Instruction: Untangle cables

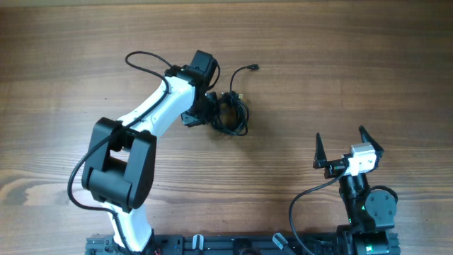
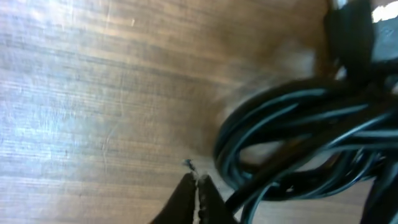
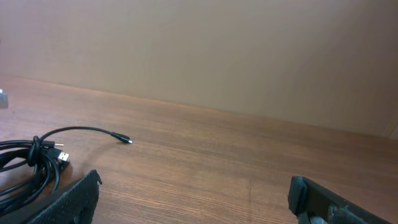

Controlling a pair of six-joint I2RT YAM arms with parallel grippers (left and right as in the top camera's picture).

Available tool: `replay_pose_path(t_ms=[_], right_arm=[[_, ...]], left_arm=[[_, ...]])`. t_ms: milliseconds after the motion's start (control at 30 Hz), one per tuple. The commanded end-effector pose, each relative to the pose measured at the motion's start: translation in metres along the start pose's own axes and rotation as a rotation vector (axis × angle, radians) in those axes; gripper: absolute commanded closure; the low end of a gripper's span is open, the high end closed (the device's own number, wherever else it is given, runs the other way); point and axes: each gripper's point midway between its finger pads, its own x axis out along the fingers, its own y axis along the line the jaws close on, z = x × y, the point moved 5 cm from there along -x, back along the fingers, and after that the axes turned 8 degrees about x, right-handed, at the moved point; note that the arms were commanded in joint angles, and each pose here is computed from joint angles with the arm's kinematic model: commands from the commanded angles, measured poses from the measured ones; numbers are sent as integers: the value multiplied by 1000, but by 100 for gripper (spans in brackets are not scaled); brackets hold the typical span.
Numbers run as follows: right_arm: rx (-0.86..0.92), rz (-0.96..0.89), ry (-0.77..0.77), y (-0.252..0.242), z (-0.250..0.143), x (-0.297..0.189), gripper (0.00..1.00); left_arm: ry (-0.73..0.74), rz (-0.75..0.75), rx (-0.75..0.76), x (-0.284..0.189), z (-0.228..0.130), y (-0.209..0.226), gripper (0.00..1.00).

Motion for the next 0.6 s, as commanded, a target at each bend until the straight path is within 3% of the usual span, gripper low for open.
replay_pose_path(t_ms=[0, 300, 367, 433, 500, 567], right_arm=[[-9, 2, -8, 1, 1, 0, 0], [-9, 2, -8, 1, 1, 0, 0], [-9, 2, -8, 1, 1, 0, 0], [-9, 2, -8, 1, 1, 0, 0], [-9, 2, -8, 1, 1, 0, 0], [-9, 2, -8, 1, 1, 0, 0]], left_arm=[[59, 74, 2, 6, -12, 12, 94], [103, 98, 57, -19, -10, 17, 93], [60, 78, 47, -31, 3, 14, 67], [17, 59, 40, -38, 15, 12, 32], [-37, 35, 30, -42, 28, 10, 14], [-75, 6, 30, -42, 36, 7, 6]])
